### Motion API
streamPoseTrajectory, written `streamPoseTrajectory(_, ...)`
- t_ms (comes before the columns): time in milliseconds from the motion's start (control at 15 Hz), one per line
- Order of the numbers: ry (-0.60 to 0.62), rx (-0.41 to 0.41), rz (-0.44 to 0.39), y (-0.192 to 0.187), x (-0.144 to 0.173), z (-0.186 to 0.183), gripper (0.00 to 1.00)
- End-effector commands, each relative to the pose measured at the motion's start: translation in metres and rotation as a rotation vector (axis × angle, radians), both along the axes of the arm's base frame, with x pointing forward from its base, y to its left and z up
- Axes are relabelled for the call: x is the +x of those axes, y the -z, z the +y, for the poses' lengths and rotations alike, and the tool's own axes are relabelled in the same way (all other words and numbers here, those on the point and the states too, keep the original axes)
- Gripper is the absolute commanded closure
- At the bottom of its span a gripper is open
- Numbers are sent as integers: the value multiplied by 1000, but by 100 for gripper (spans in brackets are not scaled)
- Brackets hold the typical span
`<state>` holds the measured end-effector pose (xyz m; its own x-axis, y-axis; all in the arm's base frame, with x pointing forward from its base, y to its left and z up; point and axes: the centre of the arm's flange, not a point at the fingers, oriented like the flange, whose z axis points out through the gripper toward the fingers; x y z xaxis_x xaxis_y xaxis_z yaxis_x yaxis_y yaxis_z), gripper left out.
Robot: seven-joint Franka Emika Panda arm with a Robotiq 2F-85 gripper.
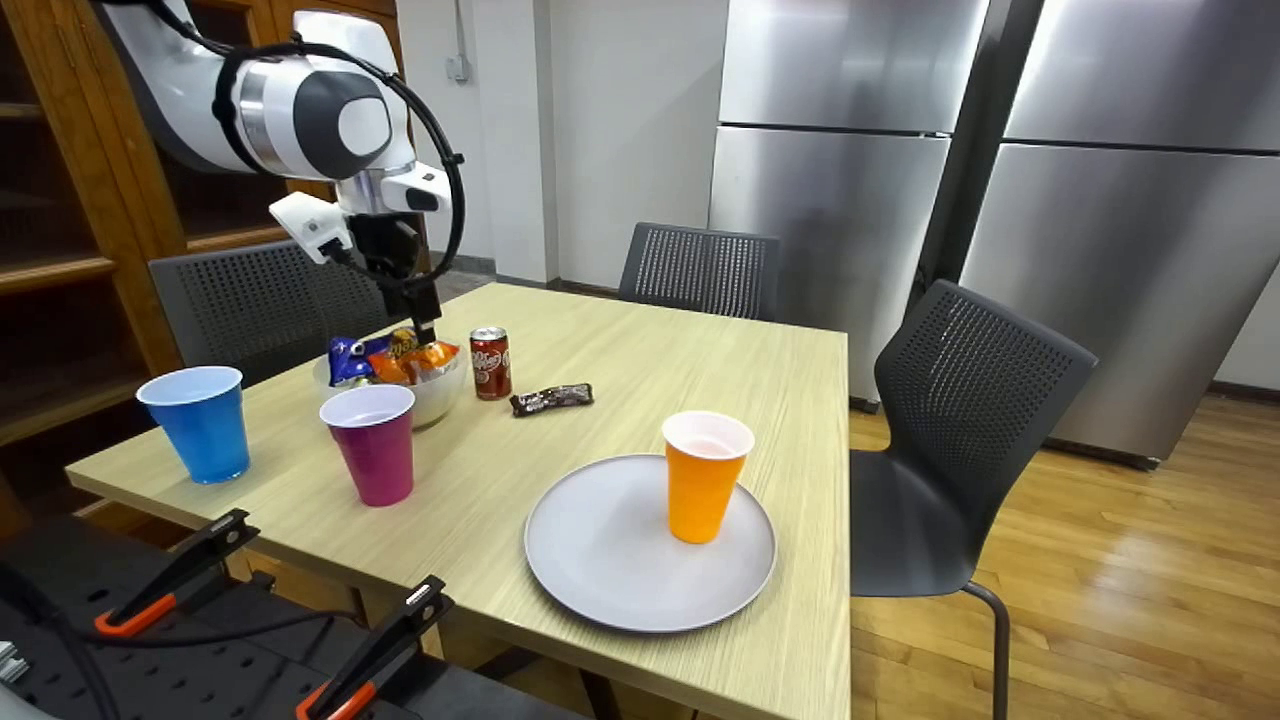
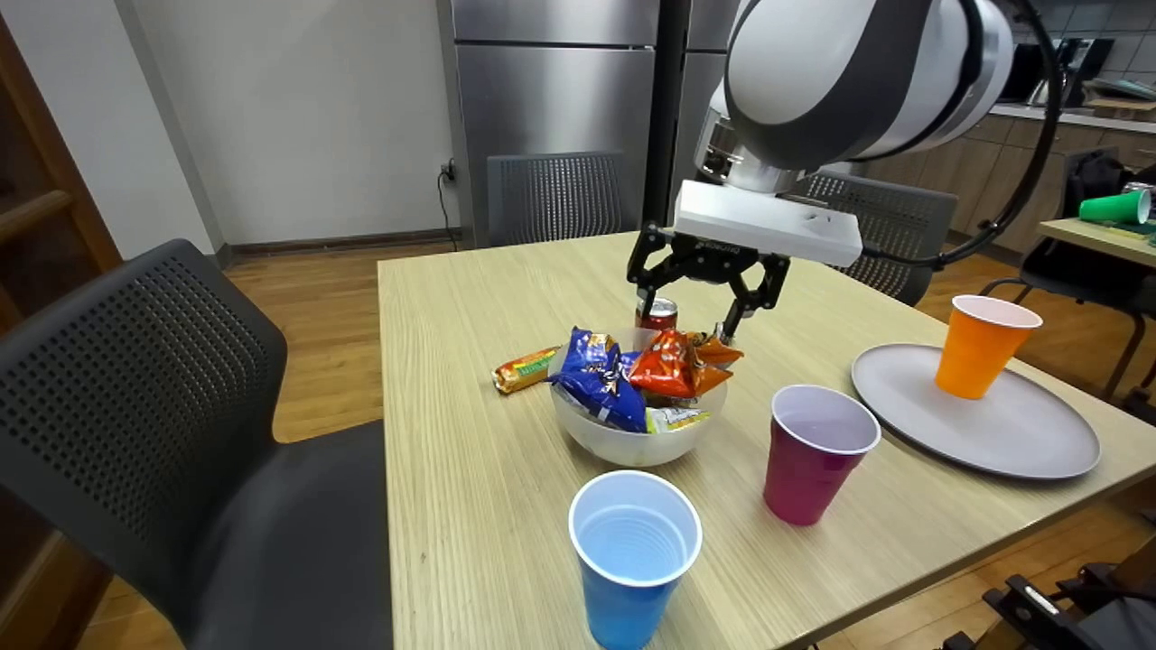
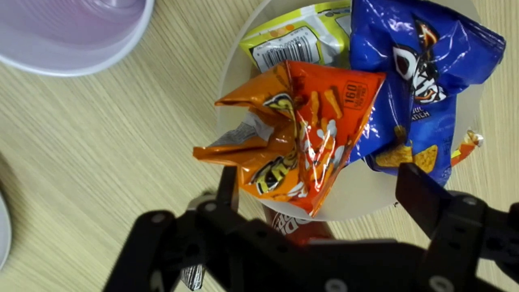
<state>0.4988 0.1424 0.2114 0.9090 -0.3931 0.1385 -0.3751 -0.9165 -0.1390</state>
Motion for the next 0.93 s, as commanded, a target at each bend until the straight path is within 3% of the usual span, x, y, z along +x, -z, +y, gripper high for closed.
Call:
streamPoseTrajectory(0, -9, 23, -3, -26, -8, -7, 0)
streamPoseTrajectory(867, -149, -27, 23, -49, -40, -53, 0)
